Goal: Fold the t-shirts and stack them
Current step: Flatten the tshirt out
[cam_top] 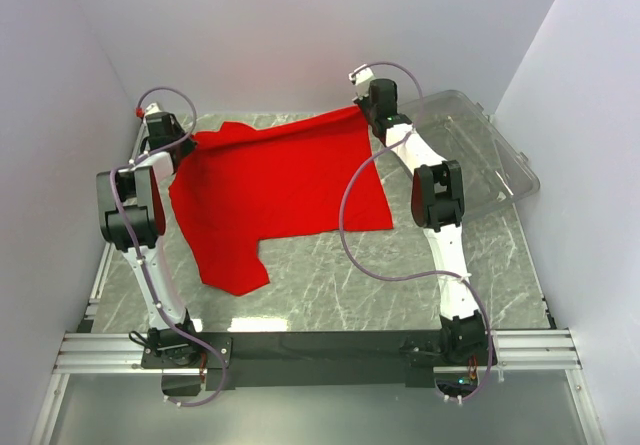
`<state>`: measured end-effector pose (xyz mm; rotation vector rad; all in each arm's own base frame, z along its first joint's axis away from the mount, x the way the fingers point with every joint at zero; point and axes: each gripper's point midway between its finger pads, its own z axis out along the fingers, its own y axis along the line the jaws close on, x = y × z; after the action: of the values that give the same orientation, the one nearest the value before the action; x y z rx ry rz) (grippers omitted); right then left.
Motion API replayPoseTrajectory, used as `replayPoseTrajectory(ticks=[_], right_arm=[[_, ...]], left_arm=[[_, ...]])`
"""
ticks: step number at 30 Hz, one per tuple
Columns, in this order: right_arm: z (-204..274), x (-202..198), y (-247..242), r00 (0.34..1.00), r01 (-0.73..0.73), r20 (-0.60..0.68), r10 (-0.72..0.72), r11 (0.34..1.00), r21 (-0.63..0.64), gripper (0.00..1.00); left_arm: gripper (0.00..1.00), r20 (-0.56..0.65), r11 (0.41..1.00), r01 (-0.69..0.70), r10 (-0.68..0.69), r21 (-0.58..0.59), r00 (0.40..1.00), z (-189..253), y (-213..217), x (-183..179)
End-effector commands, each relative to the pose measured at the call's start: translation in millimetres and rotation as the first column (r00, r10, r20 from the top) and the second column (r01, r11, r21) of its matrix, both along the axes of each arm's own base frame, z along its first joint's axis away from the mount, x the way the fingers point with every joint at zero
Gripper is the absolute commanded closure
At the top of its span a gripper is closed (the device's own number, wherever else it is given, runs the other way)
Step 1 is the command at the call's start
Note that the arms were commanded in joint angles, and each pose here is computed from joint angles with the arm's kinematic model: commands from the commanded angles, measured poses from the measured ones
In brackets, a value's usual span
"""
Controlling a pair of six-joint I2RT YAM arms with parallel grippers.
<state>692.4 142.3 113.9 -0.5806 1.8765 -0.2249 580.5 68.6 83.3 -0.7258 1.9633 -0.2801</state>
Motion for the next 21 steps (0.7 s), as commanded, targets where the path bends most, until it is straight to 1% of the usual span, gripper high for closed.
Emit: replayPoseTrajectory(ticks=[1,16,21], right_arm=[[14.1,8.0,1.0,0.998,0.012,0.056,-0.011,1.0,-0.027,1.0],[-7.0,-5.6,3.6,0.999,-0.049,-0.009,0.048,0.992,-0.113,0.99],[-5.0,-10.3,4.2,0.997,-0.077,-0.012,0.076,0.989,-0.128,0.98]], left_arm=[[0.99,0.049,0.999,0.027,-0.029,0.034,0.998,30.9,-5.6,0.8],[0.99,0.037,0.999,0.007,-0.009,0.051,0.999,30.4,-2.6,5.9],[0.99,0.05,0.998,0.0,-0.003,0.057,0.999,37.2,-0.2,8.3]])
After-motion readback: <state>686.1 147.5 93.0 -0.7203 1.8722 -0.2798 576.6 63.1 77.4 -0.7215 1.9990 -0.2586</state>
